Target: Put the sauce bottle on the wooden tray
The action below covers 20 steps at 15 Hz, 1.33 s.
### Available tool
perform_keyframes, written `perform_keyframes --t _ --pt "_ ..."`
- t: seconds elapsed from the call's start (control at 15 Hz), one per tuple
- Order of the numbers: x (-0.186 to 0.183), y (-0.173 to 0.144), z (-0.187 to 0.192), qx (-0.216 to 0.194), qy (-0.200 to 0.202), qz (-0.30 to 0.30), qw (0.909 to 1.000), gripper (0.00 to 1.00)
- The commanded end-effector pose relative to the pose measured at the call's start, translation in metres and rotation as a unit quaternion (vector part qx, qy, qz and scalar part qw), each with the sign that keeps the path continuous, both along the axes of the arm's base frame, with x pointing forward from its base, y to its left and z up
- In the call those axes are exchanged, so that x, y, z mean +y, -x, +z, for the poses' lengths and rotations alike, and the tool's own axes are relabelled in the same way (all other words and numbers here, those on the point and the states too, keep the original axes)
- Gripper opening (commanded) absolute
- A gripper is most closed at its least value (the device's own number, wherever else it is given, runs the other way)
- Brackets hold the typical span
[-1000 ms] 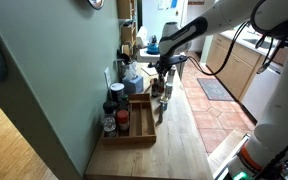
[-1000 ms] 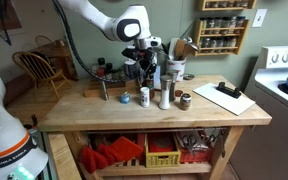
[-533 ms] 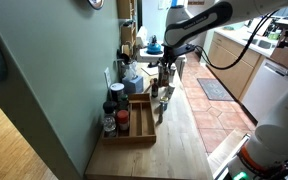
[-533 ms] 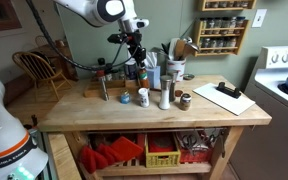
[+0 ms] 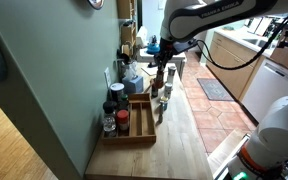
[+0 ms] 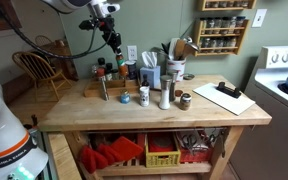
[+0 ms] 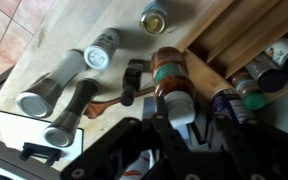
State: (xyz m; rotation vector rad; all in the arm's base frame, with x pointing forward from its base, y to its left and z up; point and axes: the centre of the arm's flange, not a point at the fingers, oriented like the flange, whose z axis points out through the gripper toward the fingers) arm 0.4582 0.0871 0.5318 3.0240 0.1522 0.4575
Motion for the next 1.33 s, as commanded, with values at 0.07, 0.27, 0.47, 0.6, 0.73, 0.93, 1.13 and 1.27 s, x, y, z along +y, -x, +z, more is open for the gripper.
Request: perform_keyframes --t 0.07,0.27,0.47,0.6,0.73,0.93,1.13,1.27 --pt "0.066 0.046 0.009 -0.004 -0.009 0.066 0.9978 0.08" --pt "0.113 0.065 0.008 -0.001 0.000 0.127 0.9920 0.08" --pt "0.146 0.079 0.004 0.004 -0.002 0.181 0.9836 0.08" --pt "0.164 0.085 0.003 0.004 -0.010 0.221 0.9752 0.08" --pt "0.176 0.090 0.001 0.012 -0.031 0.261 0.9647 0.08" --pt "0.181 0.092 0.002 0.015 -0.028 0.255 0.9665 0.33" --pt "0.178 0.091 0.003 0.016 -0.035 0.262 0.9644 0.33" --pt "0.178 0.088 -0.001 0.021 -0.038 0.262 0.9640 0.08"
